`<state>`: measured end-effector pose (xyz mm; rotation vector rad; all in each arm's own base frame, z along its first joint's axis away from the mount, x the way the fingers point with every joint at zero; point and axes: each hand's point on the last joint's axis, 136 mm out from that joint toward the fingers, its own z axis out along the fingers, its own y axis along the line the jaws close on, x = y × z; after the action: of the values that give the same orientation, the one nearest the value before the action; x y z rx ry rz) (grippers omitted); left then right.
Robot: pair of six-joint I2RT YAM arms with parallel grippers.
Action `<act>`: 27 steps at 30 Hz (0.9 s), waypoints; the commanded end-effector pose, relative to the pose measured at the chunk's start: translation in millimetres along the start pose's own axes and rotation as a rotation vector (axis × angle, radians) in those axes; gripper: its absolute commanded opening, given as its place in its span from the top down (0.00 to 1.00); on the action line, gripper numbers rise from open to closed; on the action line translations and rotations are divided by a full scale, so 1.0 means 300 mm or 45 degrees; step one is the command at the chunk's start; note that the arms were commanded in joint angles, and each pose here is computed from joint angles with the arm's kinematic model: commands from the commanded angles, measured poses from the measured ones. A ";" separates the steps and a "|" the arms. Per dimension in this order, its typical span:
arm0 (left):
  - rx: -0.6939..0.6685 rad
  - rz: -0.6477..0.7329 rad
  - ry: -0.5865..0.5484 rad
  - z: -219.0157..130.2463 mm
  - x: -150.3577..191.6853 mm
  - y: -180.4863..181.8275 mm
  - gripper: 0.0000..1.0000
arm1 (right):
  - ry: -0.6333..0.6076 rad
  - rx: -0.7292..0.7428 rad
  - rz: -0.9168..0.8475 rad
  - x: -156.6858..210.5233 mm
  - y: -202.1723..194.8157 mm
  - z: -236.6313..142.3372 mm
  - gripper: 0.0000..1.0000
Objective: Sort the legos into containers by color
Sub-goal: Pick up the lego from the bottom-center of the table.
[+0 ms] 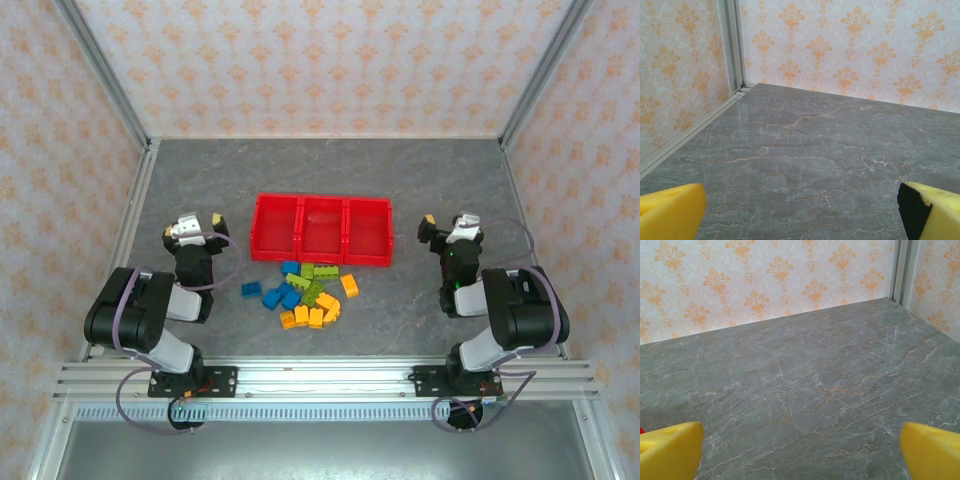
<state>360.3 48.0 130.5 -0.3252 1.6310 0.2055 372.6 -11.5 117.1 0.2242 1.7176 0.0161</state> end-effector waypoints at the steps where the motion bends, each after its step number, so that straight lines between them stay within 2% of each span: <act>1: -0.006 -0.001 -0.038 0.000 -0.022 0.000 0.01 | -0.027 -0.005 0.003 -0.025 -0.001 0.003 0.00; 18: -0.061 -0.044 -0.040 0.005 -0.025 0.037 0.00 | -0.031 0.047 0.026 -0.028 -0.024 0.006 0.00; 20: -0.136 -0.024 -0.059 -0.021 -0.042 0.041 0.01 | -0.080 0.187 0.077 -0.054 -0.084 -0.011 0.00; 21: -0.114 -0.006 -0.103 -0.054 -0.068 0.028 0.01 | -0.107 0.259 0.127 -0.070 -0.117 -0.028 0.00; 23: -0.237 -0.014 -0.214 -0.122 -0.151 0.054 0.01 | -0.131 0.314 0.132 -0.106 -0.135 -0.038 0.00; 24: -0.248 -0.007 -0.213 -0.136 -0.173 0.052 0.01 | -0.069 0.354 0.147 -0.110 -0.143 -0.025 0.00; 27: -0.257 -0.164 -0.190 -0.136 -0.268 0.049 0.01 | -0.050 0.387 0.252 -0.180 -0.146 -0.031 0.00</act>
<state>328.0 39.1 189.9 -0.4133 1.4654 0.2568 368.6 -47.2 150.0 0.4690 1.6573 -0.0846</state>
